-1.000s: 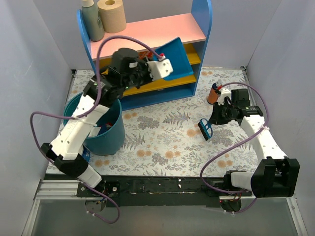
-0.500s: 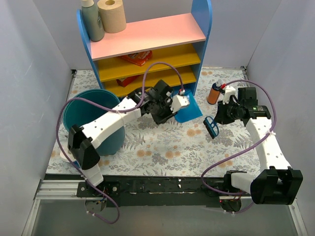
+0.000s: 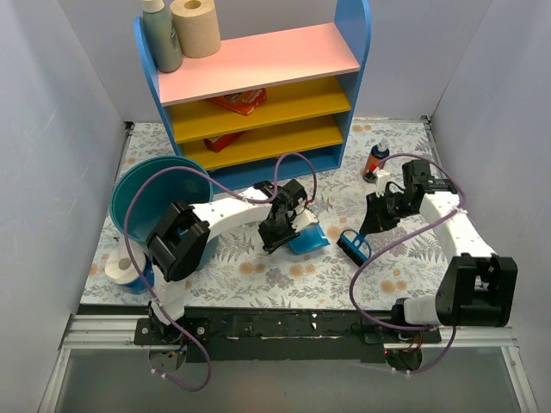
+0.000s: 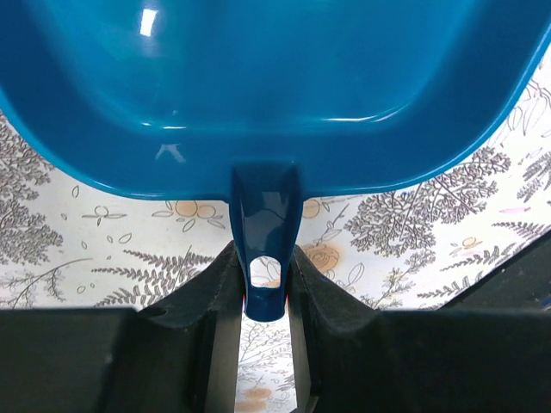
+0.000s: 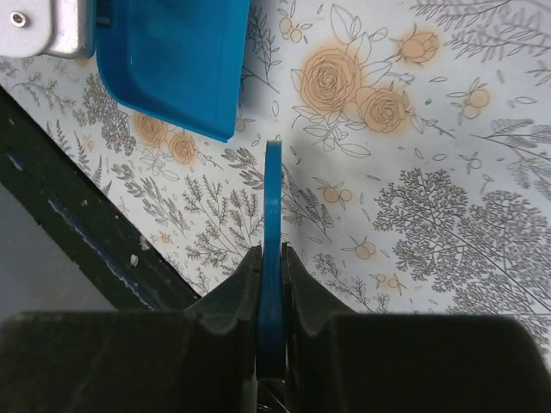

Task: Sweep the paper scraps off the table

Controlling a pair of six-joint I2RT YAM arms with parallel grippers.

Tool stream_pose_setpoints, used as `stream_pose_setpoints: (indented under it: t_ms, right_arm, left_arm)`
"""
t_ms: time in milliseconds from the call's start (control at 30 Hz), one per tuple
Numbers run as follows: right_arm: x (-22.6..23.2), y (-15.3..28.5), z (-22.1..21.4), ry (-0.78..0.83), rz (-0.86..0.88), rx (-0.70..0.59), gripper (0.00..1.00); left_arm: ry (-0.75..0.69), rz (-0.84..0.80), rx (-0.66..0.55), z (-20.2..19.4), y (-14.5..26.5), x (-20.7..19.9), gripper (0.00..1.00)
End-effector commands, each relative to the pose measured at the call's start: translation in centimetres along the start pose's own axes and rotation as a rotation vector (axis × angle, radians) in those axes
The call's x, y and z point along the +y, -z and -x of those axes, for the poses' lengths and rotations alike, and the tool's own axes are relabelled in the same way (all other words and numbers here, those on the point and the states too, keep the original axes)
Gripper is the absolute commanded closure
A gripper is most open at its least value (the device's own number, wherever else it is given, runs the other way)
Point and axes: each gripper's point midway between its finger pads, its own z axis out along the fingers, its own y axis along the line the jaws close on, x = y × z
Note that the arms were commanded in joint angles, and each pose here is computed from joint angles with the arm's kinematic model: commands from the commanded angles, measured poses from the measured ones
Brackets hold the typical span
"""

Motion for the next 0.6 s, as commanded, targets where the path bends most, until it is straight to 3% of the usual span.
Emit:
stream_pose_setpoints:
  t_ms: [0,133,167,200,300,567]
  right_arm:
    - [0.5,-1.1,-0.7,-0.026,0.107,0.045,0.99]
    - [-0.6,-2.1,-1.6,-0.060,0.091,0.081,0.99]
    - [-0.9,-2.3,-2.0,-0.069,0.078,0.094,0.95]
    - [-1.3,-2.6,-2.1,-0.072,0.069,0.101,0.82]
    - [-3.2,-2.6,-2.7,-0.108,-0.003,0.113,0.59]
    - [-8.1,-0.7,-0.9,-0.059,-0.264,0.083,0.15]
  left_arm:
    - [0.009,-0.003,-0.051,1.6,-0.4,0.0,0.94]
    - [0.011,0.011,-0.028,1.3,-1.2,0.4,0.81]
    - [0.011,0.015,-0.024,1.2,-1.3,0.4,0.78]
    - [0.012,0.015,-0.020,1.1,-1.3,0.4,0.72]
    - [0.014,0.018,-0.013,0.8,-1.2,0.4,0.63]
    - [-0.004,0.053,-0.061,1.4,0.7,0.8,0.36]
